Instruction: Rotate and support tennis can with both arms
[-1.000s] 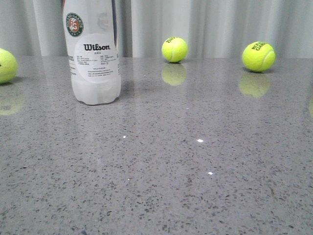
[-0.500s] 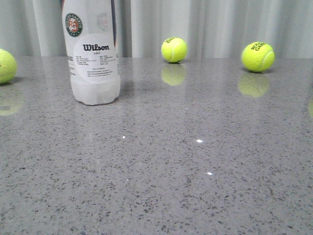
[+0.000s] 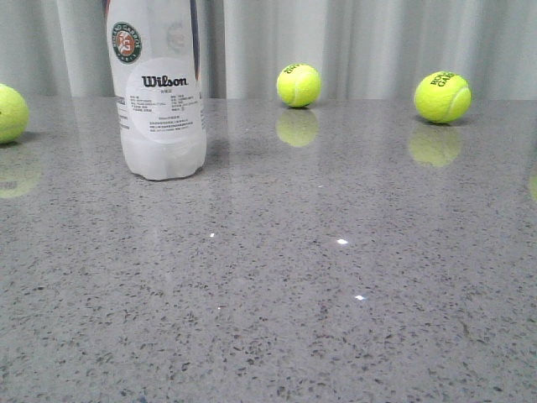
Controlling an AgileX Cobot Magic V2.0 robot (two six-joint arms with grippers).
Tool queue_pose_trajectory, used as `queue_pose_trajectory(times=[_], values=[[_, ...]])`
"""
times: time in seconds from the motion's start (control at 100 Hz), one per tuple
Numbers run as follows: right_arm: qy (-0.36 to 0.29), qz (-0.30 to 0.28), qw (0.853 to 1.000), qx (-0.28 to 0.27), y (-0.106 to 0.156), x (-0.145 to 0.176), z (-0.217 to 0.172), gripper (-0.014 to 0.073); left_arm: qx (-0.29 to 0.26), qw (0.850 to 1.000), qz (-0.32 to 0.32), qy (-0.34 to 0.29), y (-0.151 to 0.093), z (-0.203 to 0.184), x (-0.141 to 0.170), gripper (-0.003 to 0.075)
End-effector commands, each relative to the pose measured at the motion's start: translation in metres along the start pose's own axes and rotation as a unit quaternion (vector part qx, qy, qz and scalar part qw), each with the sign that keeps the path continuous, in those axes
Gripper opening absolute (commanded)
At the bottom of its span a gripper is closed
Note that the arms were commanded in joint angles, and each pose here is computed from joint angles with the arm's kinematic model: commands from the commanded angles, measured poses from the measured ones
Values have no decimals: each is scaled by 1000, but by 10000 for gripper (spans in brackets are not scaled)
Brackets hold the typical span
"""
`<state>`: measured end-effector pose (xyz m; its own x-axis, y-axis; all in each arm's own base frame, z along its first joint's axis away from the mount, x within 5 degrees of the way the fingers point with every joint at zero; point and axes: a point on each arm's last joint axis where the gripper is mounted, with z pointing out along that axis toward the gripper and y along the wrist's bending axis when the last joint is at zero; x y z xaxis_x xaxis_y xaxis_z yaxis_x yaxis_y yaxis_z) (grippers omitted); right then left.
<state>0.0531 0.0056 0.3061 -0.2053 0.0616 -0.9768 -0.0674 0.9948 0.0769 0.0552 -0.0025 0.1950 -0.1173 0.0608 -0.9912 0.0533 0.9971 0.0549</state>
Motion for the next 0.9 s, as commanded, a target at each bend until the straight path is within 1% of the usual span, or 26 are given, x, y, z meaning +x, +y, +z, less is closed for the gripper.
queue_pose_trajectory(times=[0.0,0.8,0.89], values=[[-44,0,999,2,0,-14,-2,-66,-2,999,-5,-32,0,0,8,-21],[-44,0,999,2,0,-14,-2,-66,-2,999,-5,-32,0,0,8,-21],[-51,1,999,4,0,-9,2,-66,-2,999,-5,-32,0,0,8,-21]])
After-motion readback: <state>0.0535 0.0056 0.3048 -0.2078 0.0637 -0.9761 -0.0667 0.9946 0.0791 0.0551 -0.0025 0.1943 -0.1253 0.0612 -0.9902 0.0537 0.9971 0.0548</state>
